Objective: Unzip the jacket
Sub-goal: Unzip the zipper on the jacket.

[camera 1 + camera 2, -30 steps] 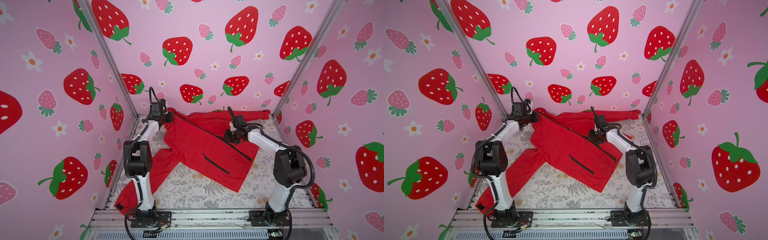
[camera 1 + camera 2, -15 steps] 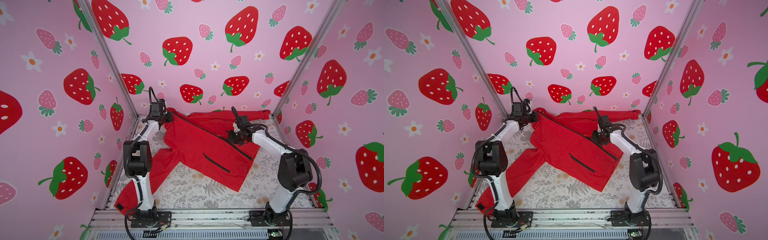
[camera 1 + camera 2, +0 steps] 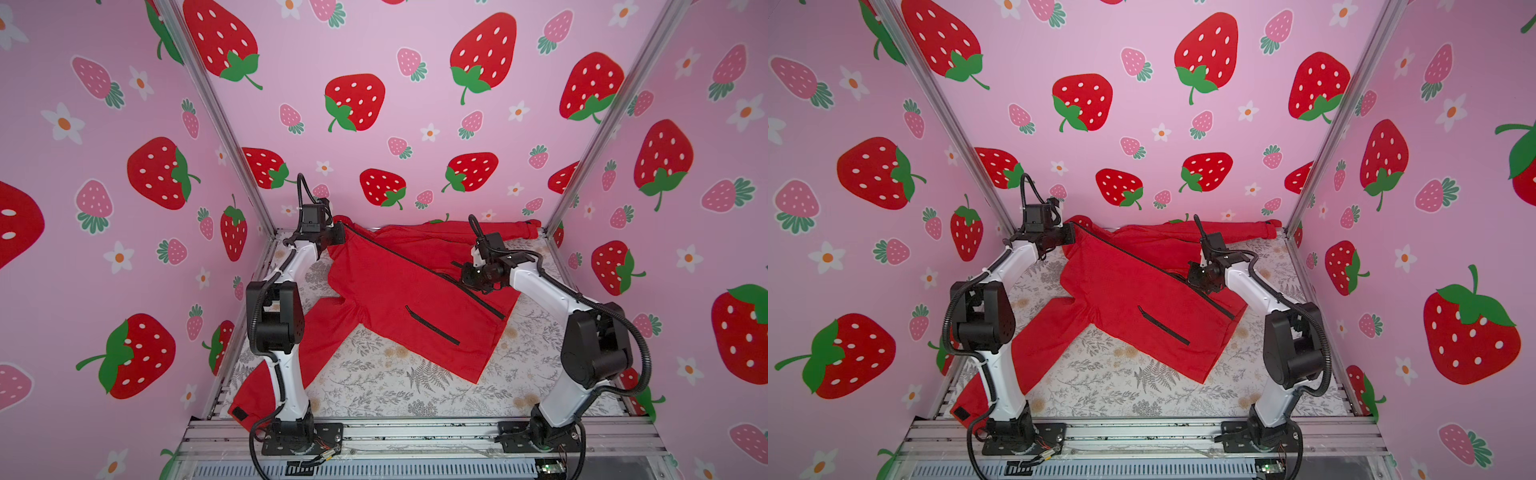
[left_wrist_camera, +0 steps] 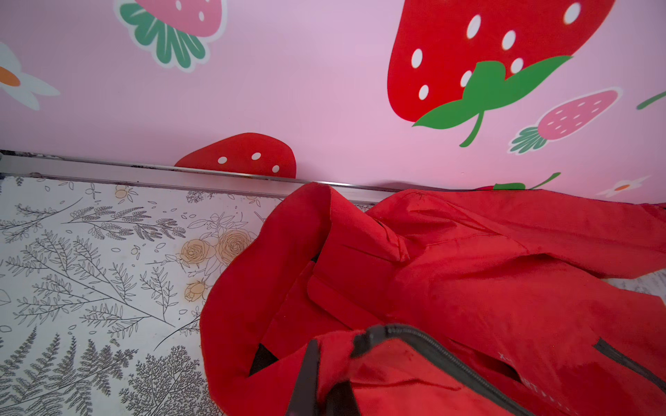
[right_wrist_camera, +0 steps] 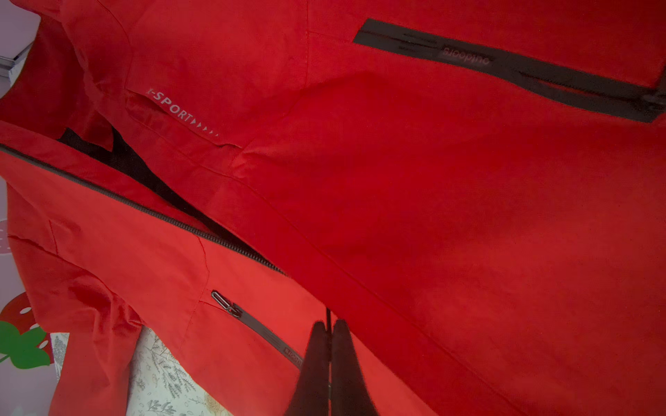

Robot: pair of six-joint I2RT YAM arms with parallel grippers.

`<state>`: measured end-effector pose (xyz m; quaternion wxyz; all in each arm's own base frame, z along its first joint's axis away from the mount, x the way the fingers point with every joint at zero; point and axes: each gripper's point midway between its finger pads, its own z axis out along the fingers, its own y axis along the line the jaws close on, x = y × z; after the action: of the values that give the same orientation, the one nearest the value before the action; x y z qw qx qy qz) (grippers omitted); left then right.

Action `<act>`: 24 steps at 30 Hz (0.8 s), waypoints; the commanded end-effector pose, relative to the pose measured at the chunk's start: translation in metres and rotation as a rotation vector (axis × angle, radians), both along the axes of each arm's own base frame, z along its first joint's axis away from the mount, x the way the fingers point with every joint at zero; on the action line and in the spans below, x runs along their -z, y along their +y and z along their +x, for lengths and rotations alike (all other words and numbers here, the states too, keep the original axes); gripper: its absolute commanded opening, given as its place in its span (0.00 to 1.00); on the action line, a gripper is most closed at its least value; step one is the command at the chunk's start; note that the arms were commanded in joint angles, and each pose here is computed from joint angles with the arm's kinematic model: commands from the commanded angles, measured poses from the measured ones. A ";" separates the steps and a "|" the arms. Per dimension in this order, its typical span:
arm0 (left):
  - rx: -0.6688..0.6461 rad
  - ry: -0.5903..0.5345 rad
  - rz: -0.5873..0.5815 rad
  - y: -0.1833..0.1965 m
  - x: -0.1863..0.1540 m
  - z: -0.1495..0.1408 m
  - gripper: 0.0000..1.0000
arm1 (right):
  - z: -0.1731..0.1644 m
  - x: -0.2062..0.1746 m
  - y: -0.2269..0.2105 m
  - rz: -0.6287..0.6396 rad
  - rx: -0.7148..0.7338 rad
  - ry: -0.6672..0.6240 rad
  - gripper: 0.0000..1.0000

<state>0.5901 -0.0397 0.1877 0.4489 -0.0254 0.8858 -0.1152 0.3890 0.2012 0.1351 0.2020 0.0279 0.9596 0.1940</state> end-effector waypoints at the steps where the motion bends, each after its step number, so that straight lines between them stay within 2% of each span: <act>1: -0.098 -0.110 0.025 0.031 -0.043 0.012 0.00 | -0.012 -0.001 -0.021 -0.052 0.023 0.026 0.00; 24: -0.109 -0.101 0.019 0.039 -0.040 0.013 0.00 | -0.036 -0.006 -0.046 -0.088 0.043 0.040 0.00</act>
<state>0.5910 -0.0300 0.1887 0.4506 -0.0330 0.8851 -0.1116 0.3670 0.1784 0.1455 0.2013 0.0280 0.9618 0.1835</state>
